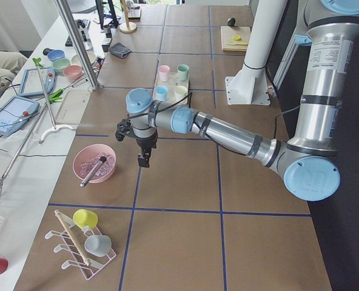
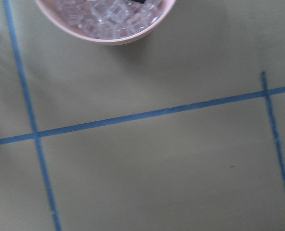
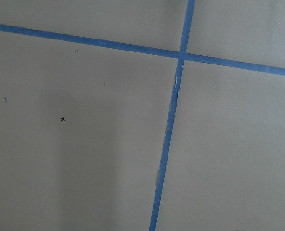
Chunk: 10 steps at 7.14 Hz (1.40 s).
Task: Place all cups on tray
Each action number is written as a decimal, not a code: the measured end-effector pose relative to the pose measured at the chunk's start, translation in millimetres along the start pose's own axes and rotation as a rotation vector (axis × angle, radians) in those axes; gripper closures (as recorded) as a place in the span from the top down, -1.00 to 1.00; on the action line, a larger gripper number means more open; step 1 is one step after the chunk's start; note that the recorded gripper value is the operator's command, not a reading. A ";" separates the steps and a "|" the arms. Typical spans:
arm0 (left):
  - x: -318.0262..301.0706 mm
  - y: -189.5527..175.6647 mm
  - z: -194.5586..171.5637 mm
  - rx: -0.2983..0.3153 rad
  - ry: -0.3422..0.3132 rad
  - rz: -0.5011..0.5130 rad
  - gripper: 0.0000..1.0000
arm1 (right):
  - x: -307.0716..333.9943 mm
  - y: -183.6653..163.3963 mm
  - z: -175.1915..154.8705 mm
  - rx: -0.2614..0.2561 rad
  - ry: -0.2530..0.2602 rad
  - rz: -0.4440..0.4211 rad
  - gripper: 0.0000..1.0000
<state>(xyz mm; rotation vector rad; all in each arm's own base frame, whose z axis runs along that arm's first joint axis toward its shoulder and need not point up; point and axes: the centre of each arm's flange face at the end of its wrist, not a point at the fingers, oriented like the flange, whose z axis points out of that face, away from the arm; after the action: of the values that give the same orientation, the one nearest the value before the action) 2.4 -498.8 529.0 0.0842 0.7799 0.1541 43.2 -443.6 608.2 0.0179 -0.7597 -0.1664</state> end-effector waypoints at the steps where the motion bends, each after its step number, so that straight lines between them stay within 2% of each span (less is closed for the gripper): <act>1: -35.3 35.7 9.6 -0.024 -0.003 -0.037 0.99 | 0.0 -0.3 0.2 0.000 0.000 0.000 0.99; 2: -60.0 65.2 23.7 -0.058 -0.003 -0.084 0.99 | 0.3 -0.2 0.5 -0.001 0.000 0.000 0.99; 4: -83.2 90.7 39.1 -0.096 -0.006 -0.136 0.99 | 0.3 -0.1 0.8 -0.002 0.000 0.000 0.99; 6: -97.3 98.7 51.8 -0.128 -0.015 -0.168 0.99 | -0.3 -0.6 0.1 0.000 0.000 -0.001 0.99; 10: -96.2 95.0 57.1 -0.136 -0.016 -0.159 0.99 | -2.0 -0.5 0.6 0.002 -0.015 -0.004 0.99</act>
<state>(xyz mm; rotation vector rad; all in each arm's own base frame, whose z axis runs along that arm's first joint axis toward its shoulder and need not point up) -34.8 -422.5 648.7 -0.1052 0.7545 0.0555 41.2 -443.7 607.2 0.0196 -0.7747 -0.1696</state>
